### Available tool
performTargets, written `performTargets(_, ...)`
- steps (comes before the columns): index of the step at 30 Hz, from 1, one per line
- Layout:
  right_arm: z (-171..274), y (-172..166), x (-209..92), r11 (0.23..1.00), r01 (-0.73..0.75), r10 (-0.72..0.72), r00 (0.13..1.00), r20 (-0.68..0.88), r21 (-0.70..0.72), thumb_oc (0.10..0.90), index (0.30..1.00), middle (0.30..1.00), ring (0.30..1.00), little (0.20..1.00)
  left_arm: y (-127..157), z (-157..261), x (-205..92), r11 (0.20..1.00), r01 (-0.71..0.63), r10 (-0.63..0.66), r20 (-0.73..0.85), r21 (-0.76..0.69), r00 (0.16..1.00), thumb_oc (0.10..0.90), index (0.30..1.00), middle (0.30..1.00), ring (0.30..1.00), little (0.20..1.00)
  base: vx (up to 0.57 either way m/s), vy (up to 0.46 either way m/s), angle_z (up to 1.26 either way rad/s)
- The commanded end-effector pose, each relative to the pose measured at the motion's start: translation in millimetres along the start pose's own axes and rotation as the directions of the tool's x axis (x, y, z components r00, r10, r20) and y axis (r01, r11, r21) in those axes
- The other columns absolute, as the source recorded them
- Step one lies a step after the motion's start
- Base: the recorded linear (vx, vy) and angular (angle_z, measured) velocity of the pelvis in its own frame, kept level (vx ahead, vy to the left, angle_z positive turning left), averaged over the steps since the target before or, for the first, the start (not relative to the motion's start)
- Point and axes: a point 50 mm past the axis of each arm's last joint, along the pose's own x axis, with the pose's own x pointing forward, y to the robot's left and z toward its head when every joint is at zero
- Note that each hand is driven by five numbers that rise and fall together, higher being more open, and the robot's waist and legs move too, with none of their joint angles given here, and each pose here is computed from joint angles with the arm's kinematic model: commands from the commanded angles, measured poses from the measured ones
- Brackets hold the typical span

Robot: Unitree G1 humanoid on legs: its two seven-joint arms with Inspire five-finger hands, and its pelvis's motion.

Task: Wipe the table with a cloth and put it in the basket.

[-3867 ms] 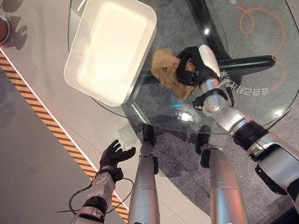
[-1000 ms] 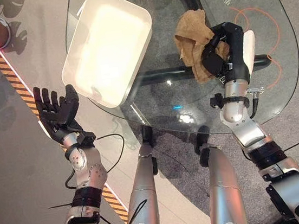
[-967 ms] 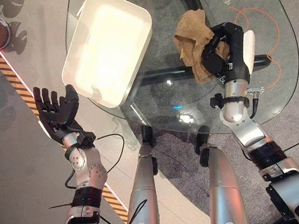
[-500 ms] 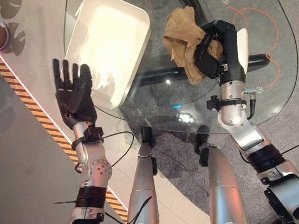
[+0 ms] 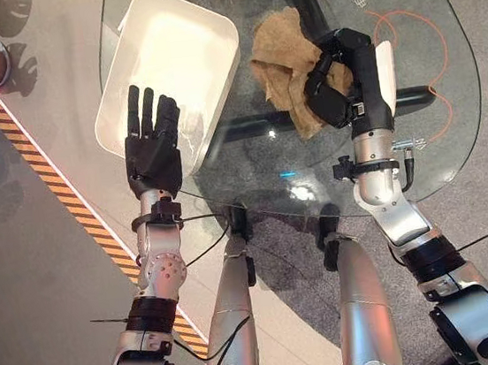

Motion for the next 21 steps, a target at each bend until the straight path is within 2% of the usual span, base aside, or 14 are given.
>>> performTargets(1, 91, -15, 20, 0.974, 0.03, -0.126, 0.896, 0.426, 0.225, 0.1, 0.3, 0.3, 0.3, 0.2, -41, 29, 14, 0.975, 0.219, -0.214, 0.132, -0.028, 0.968, 0.8, 0.9, 0.9, 0.9, 0.9, 0.0, 0.01, -0.06)
performTargets(11, 103, -1, 21, 0.972, -0.062, -0.051, 0.886, 0.461, 0.226, 0.1, 0.3, 0.3, 0.3, 0.2, -65, 17, 24, 0.947, 0.303, -0.296, 0.076, -0.103, 0.952, 0.8, 0.9, 0.9, 0.9, 0.9, 0.0, 0.001, 0.0)
performTargets(21, 110, 10, 19, 0.963, -0.15, 0.028, 0.88, 0.475, 0.222, 0.1, 0.3, 0.3, 0.3, 0.2, -77, 10, 26, 0.925, 0.357, -0.354, 0.045, -0.134, 0.934, 0.8, 0.9, 0.9, 0.9, 0.9, 0.0, 0.0, 0.0)
